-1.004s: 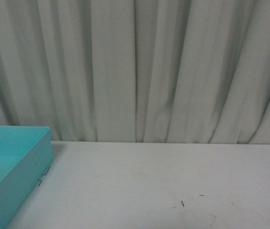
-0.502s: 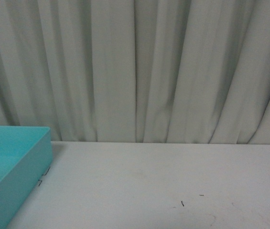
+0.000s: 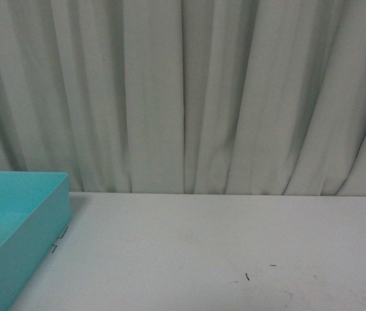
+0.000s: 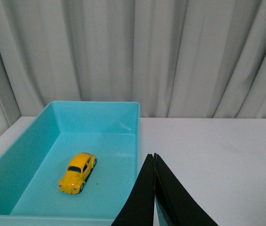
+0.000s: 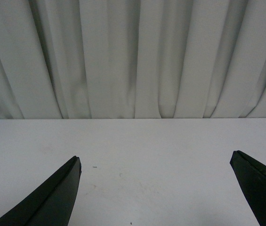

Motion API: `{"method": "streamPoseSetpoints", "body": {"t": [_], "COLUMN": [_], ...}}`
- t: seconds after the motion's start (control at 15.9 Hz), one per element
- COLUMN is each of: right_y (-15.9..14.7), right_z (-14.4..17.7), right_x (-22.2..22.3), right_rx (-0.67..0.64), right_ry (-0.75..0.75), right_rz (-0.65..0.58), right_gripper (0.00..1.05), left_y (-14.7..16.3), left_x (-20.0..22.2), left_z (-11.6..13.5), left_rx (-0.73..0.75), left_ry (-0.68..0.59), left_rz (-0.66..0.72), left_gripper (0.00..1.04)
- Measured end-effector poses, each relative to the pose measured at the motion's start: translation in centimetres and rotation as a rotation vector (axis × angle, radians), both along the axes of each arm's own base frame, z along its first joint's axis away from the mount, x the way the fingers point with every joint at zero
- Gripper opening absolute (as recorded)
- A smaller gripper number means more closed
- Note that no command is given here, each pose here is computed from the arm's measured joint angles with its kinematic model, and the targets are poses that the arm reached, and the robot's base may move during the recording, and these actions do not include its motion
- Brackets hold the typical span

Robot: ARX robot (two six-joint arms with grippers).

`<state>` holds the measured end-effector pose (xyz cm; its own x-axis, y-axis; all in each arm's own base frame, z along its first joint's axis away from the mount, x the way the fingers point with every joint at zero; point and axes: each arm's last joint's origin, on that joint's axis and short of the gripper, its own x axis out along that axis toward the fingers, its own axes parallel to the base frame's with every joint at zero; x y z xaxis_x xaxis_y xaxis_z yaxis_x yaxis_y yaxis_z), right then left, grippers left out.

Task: Wind up and store yellow beetle toy

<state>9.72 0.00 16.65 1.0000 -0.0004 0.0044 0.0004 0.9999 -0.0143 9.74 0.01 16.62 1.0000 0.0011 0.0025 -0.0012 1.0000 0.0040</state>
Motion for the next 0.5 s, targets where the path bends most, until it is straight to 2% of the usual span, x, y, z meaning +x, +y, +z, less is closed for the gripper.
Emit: {"method": "streamPoseSetpoints", "body": {"t": [0.06,0.5], "right_y": [0.00,0.00], "right_z": [0.01,0.00], "right_x": [0.00,0.00], "right_rx": [0.000,0.000], "right_ry": [0.000,0.000], "right_rz": [0.000,0.000], "right_gripper": [0.98,0.98], "left_y": [0.00,0.00], "left_x": [0.00,0.00], "left_z": [0.00,0.00], "left_rx": [-0.001,-0.001], "left_ry": [0.000,0.000], "left_rz": [0.000,0.000], "left_gripper": [0.09,0.87]}}
